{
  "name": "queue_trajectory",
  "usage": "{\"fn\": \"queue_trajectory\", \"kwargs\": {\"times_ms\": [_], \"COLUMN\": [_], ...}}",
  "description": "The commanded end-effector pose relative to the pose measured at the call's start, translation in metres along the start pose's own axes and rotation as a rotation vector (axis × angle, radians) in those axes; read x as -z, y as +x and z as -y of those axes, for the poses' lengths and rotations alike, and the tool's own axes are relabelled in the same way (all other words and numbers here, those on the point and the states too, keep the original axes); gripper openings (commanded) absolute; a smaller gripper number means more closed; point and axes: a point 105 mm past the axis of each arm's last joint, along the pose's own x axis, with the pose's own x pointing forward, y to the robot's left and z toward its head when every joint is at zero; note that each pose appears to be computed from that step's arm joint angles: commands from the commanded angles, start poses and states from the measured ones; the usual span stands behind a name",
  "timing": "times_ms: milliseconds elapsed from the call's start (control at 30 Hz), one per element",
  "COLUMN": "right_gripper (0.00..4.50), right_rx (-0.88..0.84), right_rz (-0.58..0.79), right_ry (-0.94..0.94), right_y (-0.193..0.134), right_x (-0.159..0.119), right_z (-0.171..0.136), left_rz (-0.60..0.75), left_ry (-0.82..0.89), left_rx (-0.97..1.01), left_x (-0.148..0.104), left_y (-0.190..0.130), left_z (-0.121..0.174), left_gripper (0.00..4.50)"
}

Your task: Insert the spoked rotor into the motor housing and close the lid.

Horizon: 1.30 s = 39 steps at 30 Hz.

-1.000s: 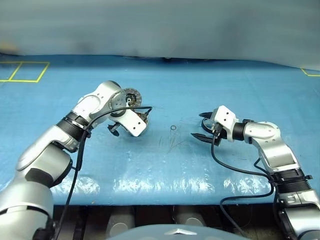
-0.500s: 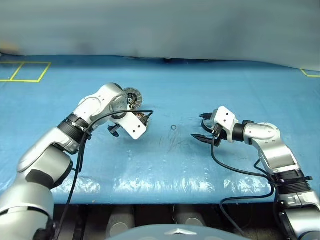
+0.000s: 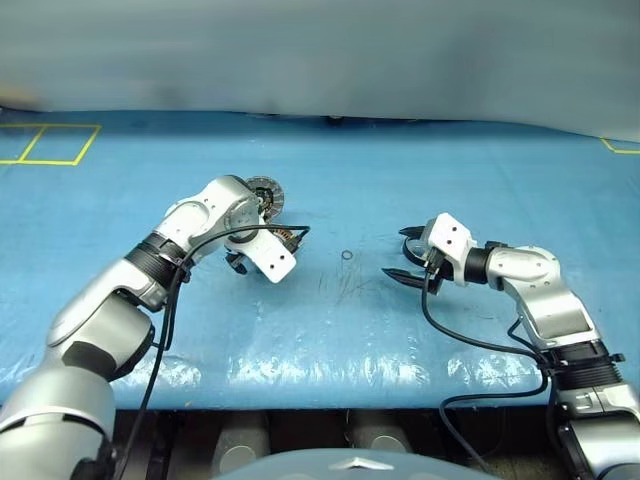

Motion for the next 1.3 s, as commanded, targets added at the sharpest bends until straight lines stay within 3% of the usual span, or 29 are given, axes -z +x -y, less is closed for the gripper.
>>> {"fn": "queue_trajectory", "kwargs": {"times_ms": [33,300,500,867,1300], "right_gripper": [4.5,4.5,4.5,4.5,4.5], "right_rx": [0.028,0.086,0.129,0.173,0.175], "right_rz": [0.05,0.064,0.08,0.089,0.1], "right_ry": [-0.027,-0.002,0.026,0.048,0.053], "right_y": [-0.004,-0.008,-0.01,-0.009,-0.006], "right_x": [-0.014,-0.008,-0.002,0.005,0.006], "right_z": [0.003,0.001,-0.003,-0.006,-0.009], "left_rz": [0.019,0.038,0.113,0.194,0.201], "left_ry": [-0.024,-0.007,0.126,0.328,0.369], "left_rx": [0.043,0.062,-0.018,-0.035,-0.072], "left_x": [-0.004,-0.009,-0.039,-0.085,-0.098], "left_y": [0.023,0.021,-0.001,-0.012,-0.004], "left_z": [0.011,0.013,-0.004,0.004,-0.008], "left_gripper": [2.31,2.16,2.16,2.16,2.16]}}
